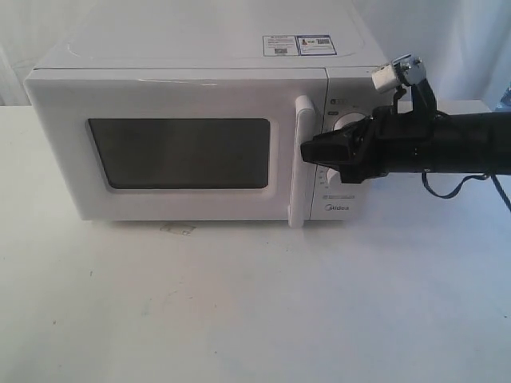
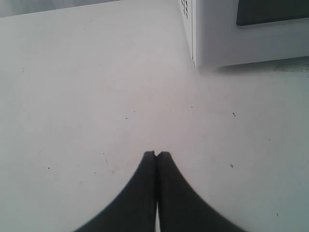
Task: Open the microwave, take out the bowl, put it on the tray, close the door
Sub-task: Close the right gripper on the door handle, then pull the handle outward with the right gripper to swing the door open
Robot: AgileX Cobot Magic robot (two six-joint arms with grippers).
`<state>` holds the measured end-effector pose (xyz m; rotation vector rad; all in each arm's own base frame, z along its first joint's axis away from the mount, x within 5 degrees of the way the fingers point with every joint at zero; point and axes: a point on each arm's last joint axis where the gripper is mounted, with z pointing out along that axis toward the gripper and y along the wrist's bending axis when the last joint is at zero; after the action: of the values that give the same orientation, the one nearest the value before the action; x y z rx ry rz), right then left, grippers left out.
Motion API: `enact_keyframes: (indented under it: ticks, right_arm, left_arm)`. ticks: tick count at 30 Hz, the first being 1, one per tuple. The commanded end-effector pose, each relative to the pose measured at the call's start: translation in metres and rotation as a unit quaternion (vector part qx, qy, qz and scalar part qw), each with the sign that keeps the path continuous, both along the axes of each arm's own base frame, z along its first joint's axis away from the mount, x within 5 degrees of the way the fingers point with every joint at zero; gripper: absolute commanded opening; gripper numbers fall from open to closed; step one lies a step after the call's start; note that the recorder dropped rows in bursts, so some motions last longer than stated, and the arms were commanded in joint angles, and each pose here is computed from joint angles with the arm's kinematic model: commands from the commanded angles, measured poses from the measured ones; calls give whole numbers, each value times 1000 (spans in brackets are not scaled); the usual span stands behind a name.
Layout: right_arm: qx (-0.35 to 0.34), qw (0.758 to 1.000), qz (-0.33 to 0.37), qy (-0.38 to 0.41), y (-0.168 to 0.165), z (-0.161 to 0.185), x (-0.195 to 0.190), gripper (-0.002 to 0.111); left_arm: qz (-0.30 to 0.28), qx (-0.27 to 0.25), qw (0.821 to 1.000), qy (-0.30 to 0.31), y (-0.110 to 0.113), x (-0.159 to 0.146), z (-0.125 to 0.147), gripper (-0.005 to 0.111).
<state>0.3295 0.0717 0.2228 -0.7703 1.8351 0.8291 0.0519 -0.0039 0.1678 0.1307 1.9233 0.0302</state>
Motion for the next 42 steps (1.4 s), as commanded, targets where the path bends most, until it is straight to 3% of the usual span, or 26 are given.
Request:
enact_keyframes:
  ticks: [1, 6, 8, 18, 27, 32, 42]
  right_arm:
    - [64, 994, 59, -69, 22, 35, -6, 32]
    - [27, 996, 48, -74, 32, 43, -12, 55]
    - [17, 996, 42, -72, 36, 43, -13, 59]
    - [-48, 997, -3, -54, 62, 39, -16, 56]
    - [-86, 978, -190, -7, 59, 52, -32, 35]
    - [-109, 973, -202, -6, 75, 46, -36, 35]
    - [-123, 962, -241, 33, 76, 24, -22, 35]
  left_arm:
    - [0, -3, 1000, 2, 0, 0, -1, 0]
    - [0, -3, 1000, 2, 0, 0, -1, 0]
    - [0, -3, 1000, 2, 0, 0, -1, 0]
    - [0, -3, 1000, 2, 0, 0, -1, 0]
    - [0, -3, 1000, 2, 0, 0, -1, 0]
    - [0, -3, 1000, 2, 0, 0, -1, 0]
    - [0, -3, 1000, 2, 0, 0, -1, 0]
